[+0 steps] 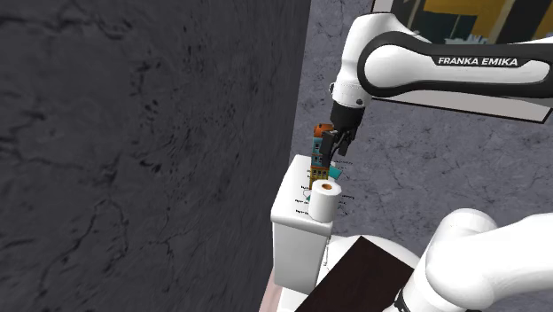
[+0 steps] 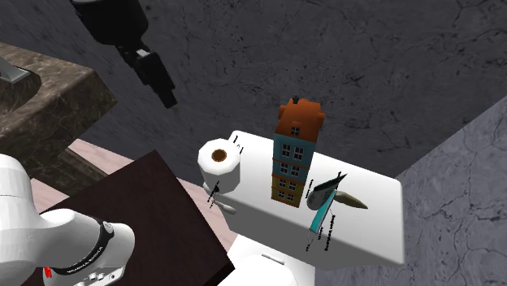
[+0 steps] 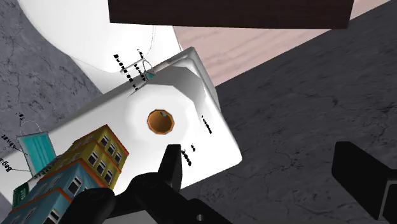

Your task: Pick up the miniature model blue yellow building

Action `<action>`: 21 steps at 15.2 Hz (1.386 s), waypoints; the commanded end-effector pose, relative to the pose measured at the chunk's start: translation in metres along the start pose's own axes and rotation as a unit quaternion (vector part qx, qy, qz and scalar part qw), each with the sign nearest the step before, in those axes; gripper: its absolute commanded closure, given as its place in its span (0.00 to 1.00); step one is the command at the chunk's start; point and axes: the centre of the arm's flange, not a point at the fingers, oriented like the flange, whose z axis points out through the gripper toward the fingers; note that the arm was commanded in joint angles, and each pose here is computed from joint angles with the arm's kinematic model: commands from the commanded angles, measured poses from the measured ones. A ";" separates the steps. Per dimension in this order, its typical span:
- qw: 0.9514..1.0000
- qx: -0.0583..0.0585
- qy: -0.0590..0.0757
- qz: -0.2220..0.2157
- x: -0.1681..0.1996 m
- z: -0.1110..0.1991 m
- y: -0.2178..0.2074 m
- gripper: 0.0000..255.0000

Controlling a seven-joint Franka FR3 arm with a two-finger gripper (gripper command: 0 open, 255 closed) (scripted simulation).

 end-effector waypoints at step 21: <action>0.993 -0.011 0.007 -0.121 0.123 -0.020 0.224 0.00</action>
